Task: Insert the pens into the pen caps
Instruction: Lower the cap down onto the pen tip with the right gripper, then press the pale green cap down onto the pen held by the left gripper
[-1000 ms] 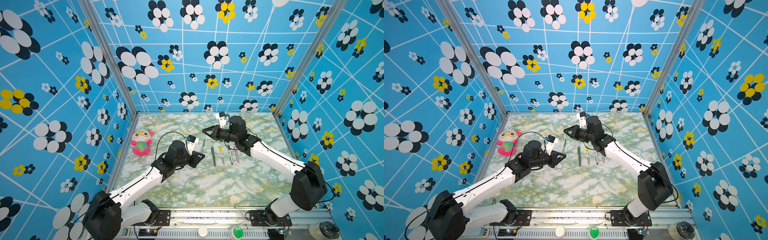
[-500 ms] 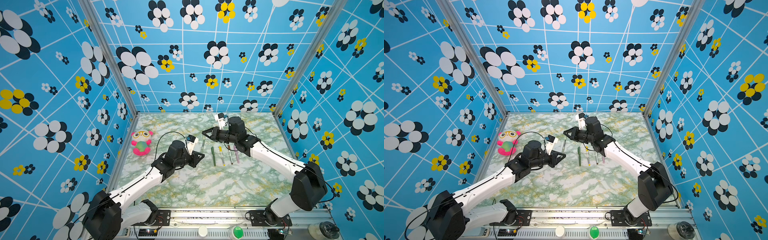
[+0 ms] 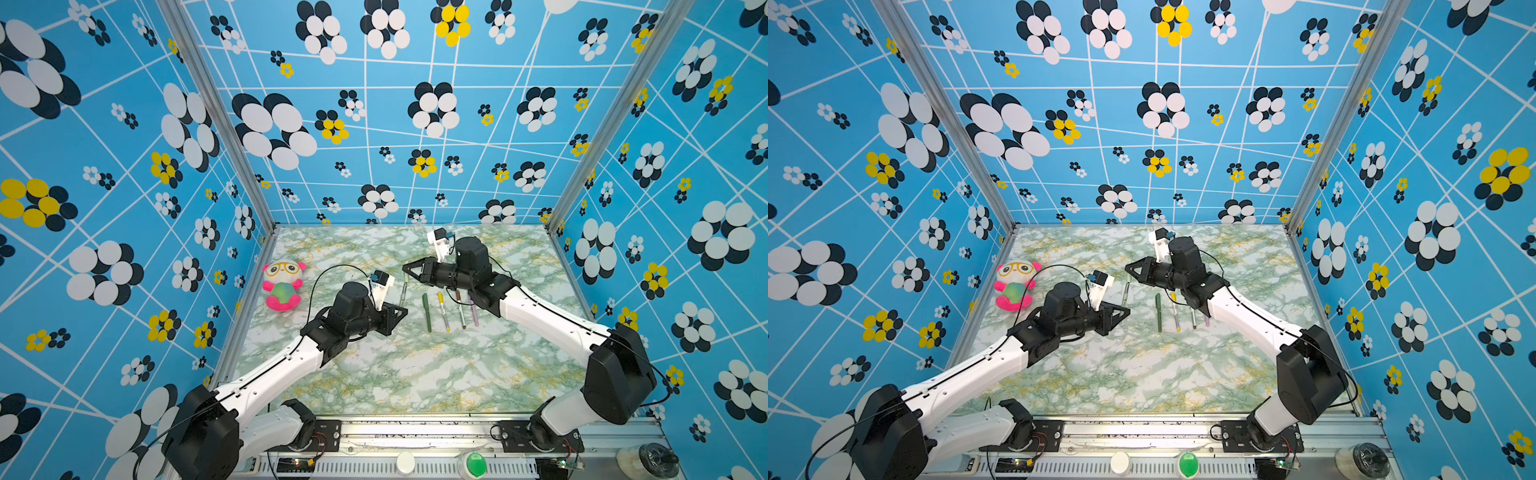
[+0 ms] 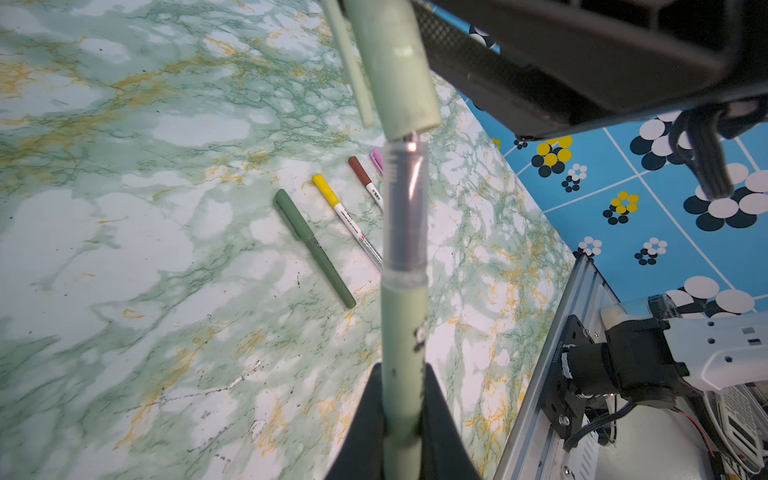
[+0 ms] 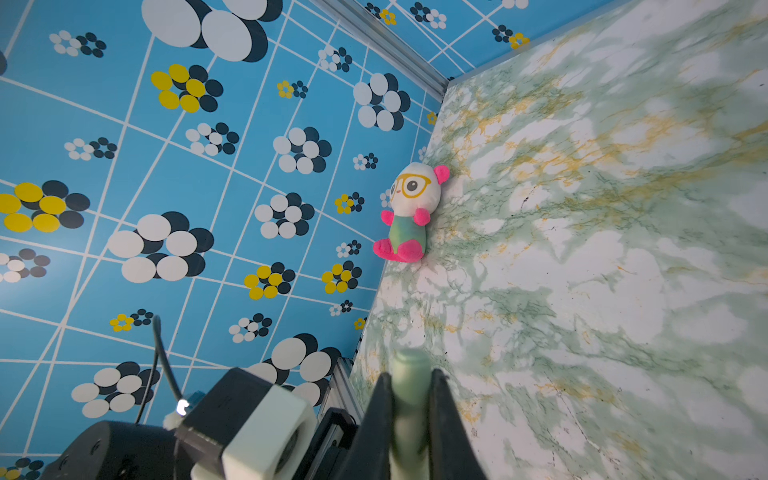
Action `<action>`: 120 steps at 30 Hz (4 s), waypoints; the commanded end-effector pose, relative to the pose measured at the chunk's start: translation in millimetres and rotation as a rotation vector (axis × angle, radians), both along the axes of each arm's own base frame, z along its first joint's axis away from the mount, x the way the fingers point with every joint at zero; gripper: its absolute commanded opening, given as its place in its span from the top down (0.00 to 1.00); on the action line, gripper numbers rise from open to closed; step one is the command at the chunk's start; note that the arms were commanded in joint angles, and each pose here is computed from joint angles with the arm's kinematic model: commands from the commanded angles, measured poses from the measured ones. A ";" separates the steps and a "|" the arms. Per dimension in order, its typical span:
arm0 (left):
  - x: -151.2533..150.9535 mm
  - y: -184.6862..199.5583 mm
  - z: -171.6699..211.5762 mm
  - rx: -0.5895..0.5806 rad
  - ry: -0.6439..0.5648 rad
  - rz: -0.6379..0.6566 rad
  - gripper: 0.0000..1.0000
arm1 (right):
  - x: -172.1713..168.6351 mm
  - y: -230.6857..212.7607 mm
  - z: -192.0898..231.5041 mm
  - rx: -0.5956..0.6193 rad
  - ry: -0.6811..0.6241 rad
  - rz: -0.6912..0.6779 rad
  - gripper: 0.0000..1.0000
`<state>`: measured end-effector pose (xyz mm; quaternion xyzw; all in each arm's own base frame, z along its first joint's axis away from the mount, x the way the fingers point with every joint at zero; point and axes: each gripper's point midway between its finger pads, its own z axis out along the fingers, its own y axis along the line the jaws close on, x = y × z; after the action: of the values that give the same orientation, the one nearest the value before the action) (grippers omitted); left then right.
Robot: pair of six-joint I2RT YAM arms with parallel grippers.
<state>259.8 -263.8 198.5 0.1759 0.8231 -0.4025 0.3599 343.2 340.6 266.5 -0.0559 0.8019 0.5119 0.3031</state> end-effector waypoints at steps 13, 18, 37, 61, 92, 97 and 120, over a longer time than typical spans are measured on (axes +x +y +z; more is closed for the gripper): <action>18.1 8.2 34.0 -0.089 -0.098 0.092 1.00 | -28.1 16.5 -8.6 0.006 -0.010 0.076 0.97; 19.9 12.5 36.0 -0.096 -0.105 0.111 1.00 | -33.6 18.3 -13.4 -0.015 -0.022 0.089 0.97; 22.0 14.1 37.2 -0.106 -0.107 0.117 1.00 | -36.6 24.2 -19.8 -0.017 -0.043 0.057 0.97; 21.0 14.3 38.1 -0.106 -0.111 0.112 1.00 | -32.8 14.4 -26.3 -0.041 -0.065 -0.016 0.99; 23.9 11.1 40.9 -0.115 -0.135 0.101 1.00 | -18.1 3.6 -26.9 0.020 -0.039 -0.152 1.00; 24.1 13.4 41.3 -0.104 -0.146 0.109 1.00 | -20.4 7.7 -29.3 0.015 -0.024 -0.126 1.00; 105.6 31.9 137.7 -0.167 -0.469 0.282 1.00 | -56.5 46.9 -85.3 -0.081 0.175 0.175 1.00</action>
<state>311.9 -245.0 202.6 0.1432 0.8281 -0.3546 0.4099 359.4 360.0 251.8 -0.0296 0.7809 0.5060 0.3651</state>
